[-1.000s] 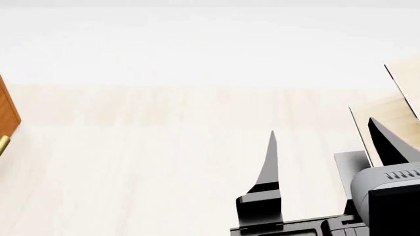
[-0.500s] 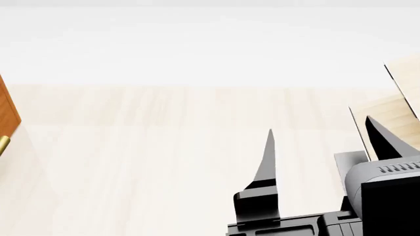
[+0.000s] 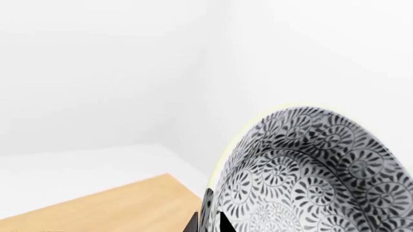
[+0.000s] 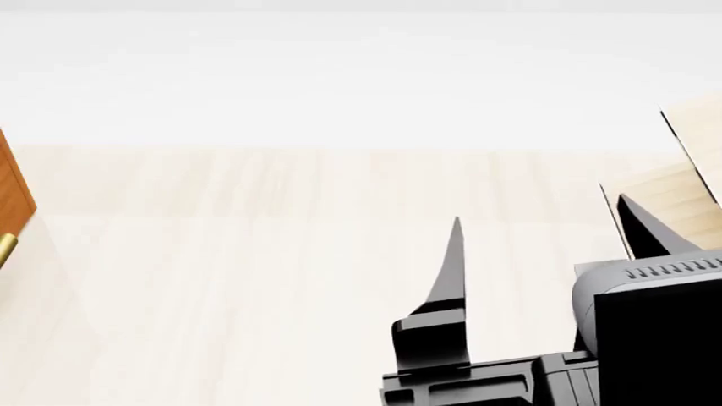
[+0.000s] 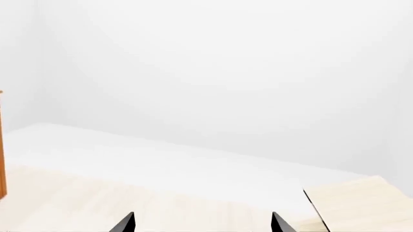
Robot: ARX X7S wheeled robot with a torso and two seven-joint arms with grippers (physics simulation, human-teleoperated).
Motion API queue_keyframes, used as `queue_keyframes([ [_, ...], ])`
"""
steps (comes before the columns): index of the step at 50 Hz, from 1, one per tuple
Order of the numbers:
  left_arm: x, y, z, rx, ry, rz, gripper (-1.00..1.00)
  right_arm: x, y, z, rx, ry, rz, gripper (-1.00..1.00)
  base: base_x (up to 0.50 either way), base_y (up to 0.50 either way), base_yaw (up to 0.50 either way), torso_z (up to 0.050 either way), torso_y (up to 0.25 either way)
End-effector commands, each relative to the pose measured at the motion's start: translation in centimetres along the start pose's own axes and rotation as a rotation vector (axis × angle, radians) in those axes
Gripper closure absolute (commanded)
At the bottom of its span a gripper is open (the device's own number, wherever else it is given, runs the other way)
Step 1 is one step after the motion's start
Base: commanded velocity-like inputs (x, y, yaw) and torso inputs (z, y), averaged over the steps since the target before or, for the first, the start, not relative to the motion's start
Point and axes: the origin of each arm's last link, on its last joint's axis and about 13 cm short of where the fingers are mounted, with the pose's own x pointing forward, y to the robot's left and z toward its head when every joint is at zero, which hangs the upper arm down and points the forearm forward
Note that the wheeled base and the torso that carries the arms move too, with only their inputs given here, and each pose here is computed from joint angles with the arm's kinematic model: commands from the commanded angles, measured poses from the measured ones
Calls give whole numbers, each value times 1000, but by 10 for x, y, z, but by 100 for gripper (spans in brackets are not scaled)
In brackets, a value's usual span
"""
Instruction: Close the top drawer of the cabinet and put the bowl on top of it.
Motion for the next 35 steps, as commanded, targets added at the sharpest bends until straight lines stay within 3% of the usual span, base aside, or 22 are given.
queue_keyframes([
  [1,6,10,-1,-44,-42,51,100,6,2,-1,-7,11,-3,-100,0,0,0,0,0],
  [13,16,22,-9,-49,-42,104,100,7,3,-4,-3,16,-6,-100,0,0,0,0,1],
  [35,36,20,-19,-31,-34,112,100,20,9,-2,3,19,13,-100,0,0,0,0,0],
])
